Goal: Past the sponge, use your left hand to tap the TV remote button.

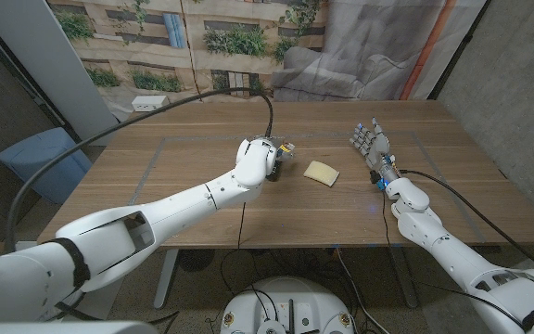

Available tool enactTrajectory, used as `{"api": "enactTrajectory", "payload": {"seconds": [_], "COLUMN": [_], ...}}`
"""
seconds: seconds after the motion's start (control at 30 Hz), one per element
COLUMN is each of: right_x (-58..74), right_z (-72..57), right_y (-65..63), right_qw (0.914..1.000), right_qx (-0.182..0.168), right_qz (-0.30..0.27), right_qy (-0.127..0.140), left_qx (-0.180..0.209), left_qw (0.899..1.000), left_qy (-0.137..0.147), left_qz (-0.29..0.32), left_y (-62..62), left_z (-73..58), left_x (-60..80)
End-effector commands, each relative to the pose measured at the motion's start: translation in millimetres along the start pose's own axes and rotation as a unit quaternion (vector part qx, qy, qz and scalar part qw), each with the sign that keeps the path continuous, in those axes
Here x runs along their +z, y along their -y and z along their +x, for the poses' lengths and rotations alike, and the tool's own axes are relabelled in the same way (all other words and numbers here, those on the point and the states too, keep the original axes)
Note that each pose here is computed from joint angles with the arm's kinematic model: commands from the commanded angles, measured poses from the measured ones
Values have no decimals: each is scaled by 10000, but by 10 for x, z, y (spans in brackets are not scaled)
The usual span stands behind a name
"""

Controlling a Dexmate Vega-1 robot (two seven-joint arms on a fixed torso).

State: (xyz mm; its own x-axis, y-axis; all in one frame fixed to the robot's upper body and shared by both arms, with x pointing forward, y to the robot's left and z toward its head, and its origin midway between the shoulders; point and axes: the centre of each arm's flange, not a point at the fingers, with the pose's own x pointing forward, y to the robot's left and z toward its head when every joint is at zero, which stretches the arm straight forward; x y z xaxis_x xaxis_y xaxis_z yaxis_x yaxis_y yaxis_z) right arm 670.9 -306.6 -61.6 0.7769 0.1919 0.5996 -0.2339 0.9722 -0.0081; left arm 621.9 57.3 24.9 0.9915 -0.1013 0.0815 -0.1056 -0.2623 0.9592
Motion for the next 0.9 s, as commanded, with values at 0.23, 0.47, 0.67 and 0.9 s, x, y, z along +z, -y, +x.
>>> {"api": "enactTrajectory", "payload": {"seconds": [0.23, 0.47, 0.67, 0.9], "right_x": [1, -2, 5, 17], "right_z": [-49, -50, -40, -38], "right_y": [-8, -21, -24, -30], "right_qw": [10000, 10000, 10000, 10000], "right_qx": [-51, -55, -53, -61], "right_qz": [-19, -6, -22, -33], "right_qy": [-50, -60, -56, -57], "left_qx": [-125, -120, -111, -73], "left_qw": [9998, 9996, 9995, 9994], "left_qy": [-32, -68, -70, -72], "left_qz": [-170, -244, -284, -329], "left_y": [114, 153, 168, 172], "left_z": [-27, -33, -33, -29], "left_x": [-18, -49, -59, -77]}}
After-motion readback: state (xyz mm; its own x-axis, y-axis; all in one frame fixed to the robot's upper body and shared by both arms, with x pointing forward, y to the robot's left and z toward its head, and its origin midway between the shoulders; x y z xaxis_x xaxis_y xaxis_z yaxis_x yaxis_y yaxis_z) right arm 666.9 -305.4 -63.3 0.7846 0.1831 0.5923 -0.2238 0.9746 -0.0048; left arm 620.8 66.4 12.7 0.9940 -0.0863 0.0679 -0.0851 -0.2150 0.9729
